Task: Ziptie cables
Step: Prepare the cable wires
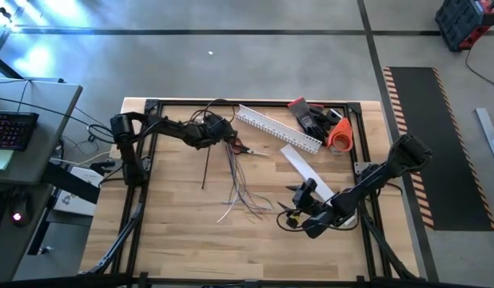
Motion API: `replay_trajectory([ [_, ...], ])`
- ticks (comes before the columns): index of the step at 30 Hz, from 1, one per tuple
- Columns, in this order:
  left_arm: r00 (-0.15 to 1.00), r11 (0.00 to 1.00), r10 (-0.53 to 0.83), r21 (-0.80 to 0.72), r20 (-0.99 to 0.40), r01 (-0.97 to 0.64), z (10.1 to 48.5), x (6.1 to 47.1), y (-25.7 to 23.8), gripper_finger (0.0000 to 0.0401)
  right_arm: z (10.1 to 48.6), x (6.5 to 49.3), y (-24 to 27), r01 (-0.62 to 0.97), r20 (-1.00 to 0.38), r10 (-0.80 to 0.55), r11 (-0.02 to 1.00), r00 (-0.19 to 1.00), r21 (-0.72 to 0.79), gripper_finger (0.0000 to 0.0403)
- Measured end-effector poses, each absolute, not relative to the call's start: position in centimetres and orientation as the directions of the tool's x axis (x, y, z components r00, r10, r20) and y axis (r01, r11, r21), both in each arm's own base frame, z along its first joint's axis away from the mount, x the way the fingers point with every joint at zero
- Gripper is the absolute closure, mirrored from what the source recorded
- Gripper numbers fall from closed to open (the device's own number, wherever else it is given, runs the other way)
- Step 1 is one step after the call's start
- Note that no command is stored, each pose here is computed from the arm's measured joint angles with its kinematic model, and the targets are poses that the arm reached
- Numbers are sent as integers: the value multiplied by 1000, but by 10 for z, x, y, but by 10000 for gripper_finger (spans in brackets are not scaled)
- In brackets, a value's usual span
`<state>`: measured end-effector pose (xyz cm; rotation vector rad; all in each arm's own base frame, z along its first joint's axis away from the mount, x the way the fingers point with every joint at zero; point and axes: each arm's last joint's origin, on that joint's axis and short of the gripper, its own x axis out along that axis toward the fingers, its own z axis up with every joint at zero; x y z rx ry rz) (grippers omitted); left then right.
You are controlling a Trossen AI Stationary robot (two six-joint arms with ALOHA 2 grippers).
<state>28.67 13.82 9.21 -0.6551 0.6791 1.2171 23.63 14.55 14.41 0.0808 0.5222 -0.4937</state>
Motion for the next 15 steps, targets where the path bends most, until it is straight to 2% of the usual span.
replay_trajectory([
  [5,198,238,604,-62,-772,-969,91,286,137,297,145,237,146,471,-492,-427,881,759,-38,96],
  [9,229,294,609,-51,-760,-954,97,290,131,384,145,237,147,469,-489,-425,882,762,-35,96],
  [12,269,354,609,-47,-746,-934,113,290,117,388,147,238,147,477,-473,-434,878,767,-32,96],
  [15,385,452,641,-79,-664,-889,149,296,100,388,150,241,148,484,-431,-452,874,781,-41,96],
])
